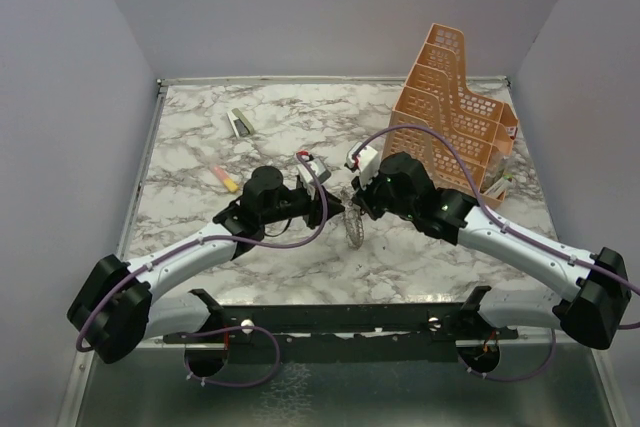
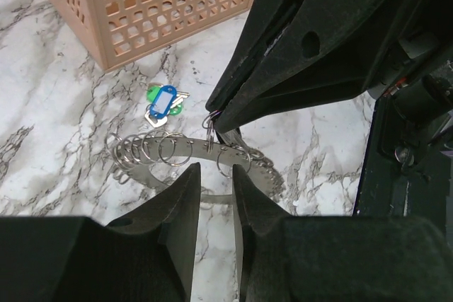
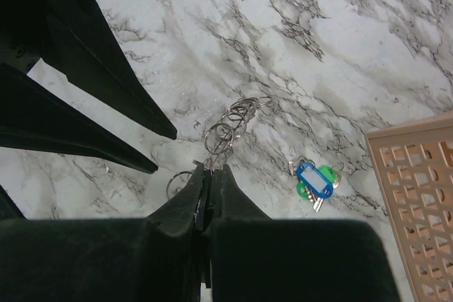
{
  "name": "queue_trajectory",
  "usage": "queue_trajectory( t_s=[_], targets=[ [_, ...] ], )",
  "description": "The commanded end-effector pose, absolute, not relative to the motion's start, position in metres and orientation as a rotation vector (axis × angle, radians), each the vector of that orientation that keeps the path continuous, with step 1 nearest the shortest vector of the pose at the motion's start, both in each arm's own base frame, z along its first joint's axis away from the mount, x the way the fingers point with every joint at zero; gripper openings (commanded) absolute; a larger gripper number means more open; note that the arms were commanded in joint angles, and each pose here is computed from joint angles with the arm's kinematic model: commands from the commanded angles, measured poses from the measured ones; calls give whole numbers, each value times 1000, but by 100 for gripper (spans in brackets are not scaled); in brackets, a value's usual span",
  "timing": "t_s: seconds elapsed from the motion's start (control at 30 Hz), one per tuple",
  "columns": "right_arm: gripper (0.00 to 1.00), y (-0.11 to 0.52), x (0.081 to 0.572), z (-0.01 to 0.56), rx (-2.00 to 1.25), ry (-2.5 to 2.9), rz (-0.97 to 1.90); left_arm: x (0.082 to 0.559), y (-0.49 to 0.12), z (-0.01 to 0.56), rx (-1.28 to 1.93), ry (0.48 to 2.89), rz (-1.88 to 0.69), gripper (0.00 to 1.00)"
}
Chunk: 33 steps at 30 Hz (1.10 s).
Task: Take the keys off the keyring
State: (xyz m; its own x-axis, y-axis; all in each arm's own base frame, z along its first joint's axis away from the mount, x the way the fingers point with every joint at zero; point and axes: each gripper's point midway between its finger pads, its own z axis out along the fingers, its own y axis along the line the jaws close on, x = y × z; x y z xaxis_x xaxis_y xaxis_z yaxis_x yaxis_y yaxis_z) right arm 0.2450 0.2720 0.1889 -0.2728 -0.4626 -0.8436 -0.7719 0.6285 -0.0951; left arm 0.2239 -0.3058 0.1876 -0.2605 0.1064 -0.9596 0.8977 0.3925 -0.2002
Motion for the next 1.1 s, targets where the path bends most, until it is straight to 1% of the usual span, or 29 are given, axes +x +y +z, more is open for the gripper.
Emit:
queue_trajectory(
  t_s=[0.0,0.43,0.63,0.87,1.07],
  targets=[
    [0,287,246,204,-969,1867,496,220,-317,201,933,1599,-1060,25],
    [0,297,240,208,-984,1847,571,227,-321,192,948,1619,-1054,23],
    [0,299,236,209,-983,1842,598,228,-319,191,951,1614,-1046,19],
    [0,298,234,211,-974,1832,615,230,-316,188,958,1622,-1016,17],
    [0,297,232,209,-967,1835,618,237,-309,184,954,1647,-940,15]
  ],
)
